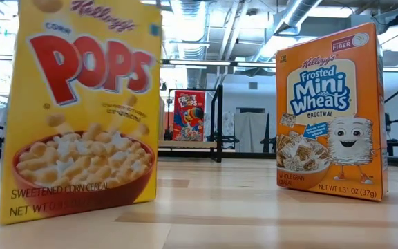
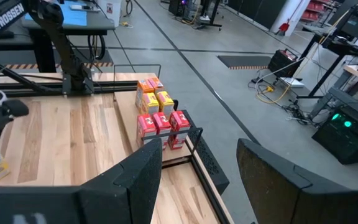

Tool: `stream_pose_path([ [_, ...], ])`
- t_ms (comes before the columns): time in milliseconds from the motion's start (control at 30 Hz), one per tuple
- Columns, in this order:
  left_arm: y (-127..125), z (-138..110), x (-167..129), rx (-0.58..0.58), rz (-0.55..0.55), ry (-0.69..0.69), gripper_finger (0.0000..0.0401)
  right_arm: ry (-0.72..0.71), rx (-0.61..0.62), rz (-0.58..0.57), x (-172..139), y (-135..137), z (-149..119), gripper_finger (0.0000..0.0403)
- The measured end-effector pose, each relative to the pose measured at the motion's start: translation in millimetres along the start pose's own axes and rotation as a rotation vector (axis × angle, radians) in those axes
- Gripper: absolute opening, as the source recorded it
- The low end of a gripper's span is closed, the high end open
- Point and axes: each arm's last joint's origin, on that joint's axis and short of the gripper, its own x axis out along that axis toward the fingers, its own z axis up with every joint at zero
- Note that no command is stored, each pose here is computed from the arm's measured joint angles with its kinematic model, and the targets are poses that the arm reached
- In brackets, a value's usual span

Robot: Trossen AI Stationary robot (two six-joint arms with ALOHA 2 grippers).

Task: Stack cereal on shelf
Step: Put the yellow cereal box on the shelf aligned with the other yellow cereal box

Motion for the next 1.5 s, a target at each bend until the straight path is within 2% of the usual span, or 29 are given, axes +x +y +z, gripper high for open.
stream_pose_path([
  [200, -1.6, 1.1, -13.1, -0.041, 0.021, 0.002, 0.0224, 0.0, 0.0, 0.0, 0.0, 0.0, 0.0, 0.0232],
  [433, -3.8, 0.6, -14.5, -0.12, -0.013, 0.04, 0.0224, 0.0, 0.0, 0.0, 0.0, 0.0, 0.0, 0.0232],
  [767, -3.2, 0.0, -14.5, -0.127, -0.008, 0.05, 0.0224, 0.0, 0.0, 0.0, 0.0, 0.0, 0.0, 0.0232],
  [900, -8.7, 3.2, -14.6, -0.151, -0.079, 0.045, 0.0224, 0.0, 0.0, 0.0, 0.0, 0.0, 0.0, 0.0232],
  [1067, -8.0, 2.5, -14.6, -0.167, -0.074, 0.058, 0.0224, 0.0, 0.0, 0.0, 0.0, 0.0, 0.0, 0.0232],
  [1267, -1.9, 2.1, -14.3, -0.117, -0.019, 0.072, 0.0224, 0.0, 0.0, 0.0, 0.0, 0.0, 0.0, 0.0232],
  [1500, 5.6, 14.7, -13.7, 0.004, -0.03, 0.076, 0.0224, 0.0, -0.001, 0.0, 0.0, 0.0, 0.0, 0.0232],
])
